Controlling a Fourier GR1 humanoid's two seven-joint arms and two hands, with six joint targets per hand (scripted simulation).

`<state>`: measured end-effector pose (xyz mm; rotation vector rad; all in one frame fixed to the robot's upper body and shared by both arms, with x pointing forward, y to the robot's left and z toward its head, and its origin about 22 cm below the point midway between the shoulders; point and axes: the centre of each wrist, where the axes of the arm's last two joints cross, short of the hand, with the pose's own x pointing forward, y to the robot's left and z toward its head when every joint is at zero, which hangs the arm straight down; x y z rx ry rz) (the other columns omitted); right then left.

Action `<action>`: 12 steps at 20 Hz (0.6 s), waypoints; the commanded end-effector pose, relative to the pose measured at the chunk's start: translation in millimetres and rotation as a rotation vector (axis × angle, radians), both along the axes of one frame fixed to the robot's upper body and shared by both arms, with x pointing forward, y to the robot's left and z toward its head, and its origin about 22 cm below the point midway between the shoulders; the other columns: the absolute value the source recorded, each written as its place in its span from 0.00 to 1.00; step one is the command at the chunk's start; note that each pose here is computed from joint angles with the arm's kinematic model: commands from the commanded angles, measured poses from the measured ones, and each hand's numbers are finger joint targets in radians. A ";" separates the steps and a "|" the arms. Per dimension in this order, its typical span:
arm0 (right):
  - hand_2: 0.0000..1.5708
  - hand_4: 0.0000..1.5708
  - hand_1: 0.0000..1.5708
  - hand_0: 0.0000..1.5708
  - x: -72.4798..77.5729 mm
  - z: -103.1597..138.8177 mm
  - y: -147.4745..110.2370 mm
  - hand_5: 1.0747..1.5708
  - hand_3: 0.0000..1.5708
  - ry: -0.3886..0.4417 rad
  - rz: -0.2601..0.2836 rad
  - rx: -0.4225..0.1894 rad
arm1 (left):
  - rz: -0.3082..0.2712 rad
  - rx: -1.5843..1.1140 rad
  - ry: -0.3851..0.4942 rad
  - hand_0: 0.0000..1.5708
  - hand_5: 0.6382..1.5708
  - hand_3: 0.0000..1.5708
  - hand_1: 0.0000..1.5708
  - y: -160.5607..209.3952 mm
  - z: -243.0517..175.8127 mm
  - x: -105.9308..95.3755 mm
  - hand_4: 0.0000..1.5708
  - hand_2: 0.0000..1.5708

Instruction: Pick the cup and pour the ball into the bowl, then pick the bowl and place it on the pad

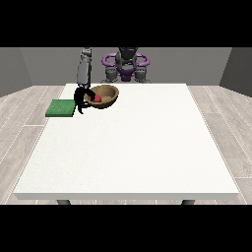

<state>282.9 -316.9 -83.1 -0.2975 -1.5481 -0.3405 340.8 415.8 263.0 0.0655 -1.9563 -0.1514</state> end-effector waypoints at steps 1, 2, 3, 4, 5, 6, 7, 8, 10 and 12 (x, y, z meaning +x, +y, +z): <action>1.00 0.64 1.00 1.00 -15.8 21.0 -71.4 0.95 0.75 0.271 -0.122 -0.172 | 0.037 -0.022 0.042 0.00 0.95 0.00 0.00 17.0 -9.4 -2.7 0.76 0.00; 1.00 0.65 1.00 1.00 -12.7 27.8 -75.4 0.95 0.71 0.296 -0.114 -0.192 | 0.038 -0.024 0.065 0.00 0.95 0.00 0.00 8.9 -13.2 1.6 0.76 0.00; 1.00 0.65 1.00 1.00 -8.5 31.6 -71.6 0.97 0.68 0.284 -0.115 -0.172 | 0.036 -0.021 0.066 0.00 0.95 0.00 0.00 14.7 -28.0 -1.1 0.76 0.00; 1.00 0.65 1.00 1.00 -9.7 48.9 -95.3 0.97 0.66 0.295 -0.102 -0.191 | 0.058 -0.027 0.079 0.00 0.96 0.00 0.00 22.9 -24.0 -3.8 0.76 0.00; 1.00 0.66 1.00 1.00 -4.1 54.3 -93.6 0.97 0.65 0.297 -0.104 -0.172 | 0.071 -0.015 0.054 0.00 0.97 0.00 0.00 27.0 -24.4 -7.3 0.76 0.00; 1.00 0.67 1.00 1.00 6.4 66.6 -87.7 0.97 0.62 0.316 -0.088 -0.175 | 0.083 -0.036 0.096 0.00 0.97 0.00 0.00 30.0 -30.3 -5.1 0.76 0.00; 1.00 0.67 1.00 1.00 -1.4 72.9 -105.0 0.97 0.62 0.354 -0.083 -0.212 | 0.095 -0.034 0.089 0.00 0.97 0.00 0.00 36.2 -32.1 -9.6 0.76 0.00; 1.00 0.68 1.00 1.00 2.0 86.7 -112.4 0.97 0.55 0.353 -0.059 -0.221 | 0.112 -0.036 0.105 0.00 0.96 0.00 0.00 53.1 -21.4 -15.5 0.77 0.00; 1.00 0.67 1.00 1.00 8.5 112.2 -126.5 0.98 0.46 0.385 -0.069 -0.259 | 0.122 -0.020 0.129 0.00 0.97 0.00 0.00 41.8 -49.2 -12.1 0.77 0.00; 1.00 0.69 1.00 1.00 20.2 152.4 -141.5 0.99 0.43 0.406 -0.054 -0.273 | 0.122 -0.044 0.156 0.00 0.97 0.00 0.00 48.9 -56.3 -13.9 0.77 0.00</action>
